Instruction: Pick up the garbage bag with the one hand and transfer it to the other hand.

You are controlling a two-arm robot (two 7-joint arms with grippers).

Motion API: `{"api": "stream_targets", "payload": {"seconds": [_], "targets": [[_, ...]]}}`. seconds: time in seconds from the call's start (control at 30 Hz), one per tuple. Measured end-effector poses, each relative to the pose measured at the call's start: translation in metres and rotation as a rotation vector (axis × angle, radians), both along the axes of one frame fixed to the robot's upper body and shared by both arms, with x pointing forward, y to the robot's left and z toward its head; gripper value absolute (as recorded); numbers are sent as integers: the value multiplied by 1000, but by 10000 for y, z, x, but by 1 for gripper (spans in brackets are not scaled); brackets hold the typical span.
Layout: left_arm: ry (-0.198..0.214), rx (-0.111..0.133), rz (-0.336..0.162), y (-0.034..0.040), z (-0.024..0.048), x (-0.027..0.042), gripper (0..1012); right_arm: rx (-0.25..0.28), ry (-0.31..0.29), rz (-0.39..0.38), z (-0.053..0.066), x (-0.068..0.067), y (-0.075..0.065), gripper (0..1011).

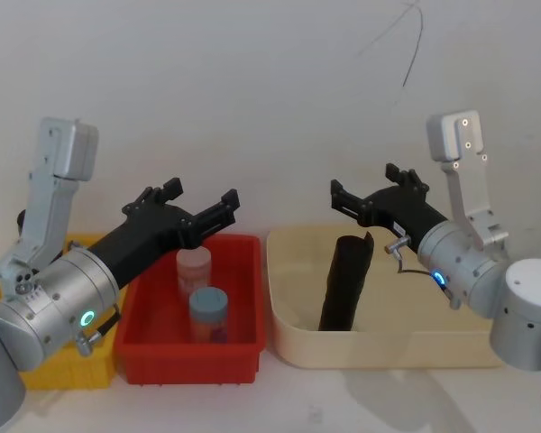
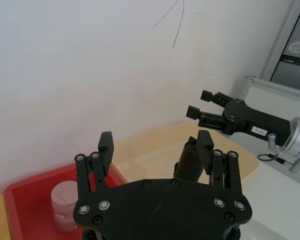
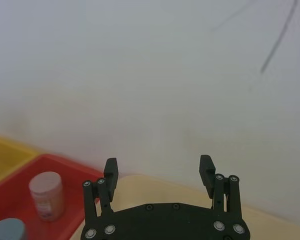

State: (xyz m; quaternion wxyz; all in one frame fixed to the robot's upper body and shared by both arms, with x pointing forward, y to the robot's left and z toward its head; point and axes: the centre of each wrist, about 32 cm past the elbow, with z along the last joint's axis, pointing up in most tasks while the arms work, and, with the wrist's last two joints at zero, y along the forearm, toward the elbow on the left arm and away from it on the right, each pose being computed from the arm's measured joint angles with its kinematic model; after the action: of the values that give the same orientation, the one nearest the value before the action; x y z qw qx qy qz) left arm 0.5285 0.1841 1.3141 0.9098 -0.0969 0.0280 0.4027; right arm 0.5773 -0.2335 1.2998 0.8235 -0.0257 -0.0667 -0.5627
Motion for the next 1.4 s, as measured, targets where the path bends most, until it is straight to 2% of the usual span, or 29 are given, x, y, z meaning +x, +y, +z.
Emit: {"api": "stream_targets", "payload": {"seconds": [0.23, 0.57, 0.63, 0.7, 0.97, 1.17, 1.4], "targets": [[1, -1, 2, 6, -1, -5, 1001, -30, -16, 69, 74, -54, 42, 1002], [2, -1, 4, 10, 0, -7, 1001, -80, 36, 202, 42, -173, 188, 1002], [1, -1, 4, 11, 0, -8, 1001, -90, 66, 240, -5, -213, 259, 1001], [1, -1, 5, 12, 0, -8, 1001, -92, 76, 249, -19, -222, 276, 1002], [2, -1, 5, 14, -1, -10, 1001, -102, 182, 333, -206, -306, 523, 1001], [2, -1, 5, 14, -1, -10, 1001, -105, 235, 365, -315, -328, 669, 1001], [2, -1, 5, 13, -1, -10, 1001, -106, 265, 389, -373, -329, 798, 1001]]}}
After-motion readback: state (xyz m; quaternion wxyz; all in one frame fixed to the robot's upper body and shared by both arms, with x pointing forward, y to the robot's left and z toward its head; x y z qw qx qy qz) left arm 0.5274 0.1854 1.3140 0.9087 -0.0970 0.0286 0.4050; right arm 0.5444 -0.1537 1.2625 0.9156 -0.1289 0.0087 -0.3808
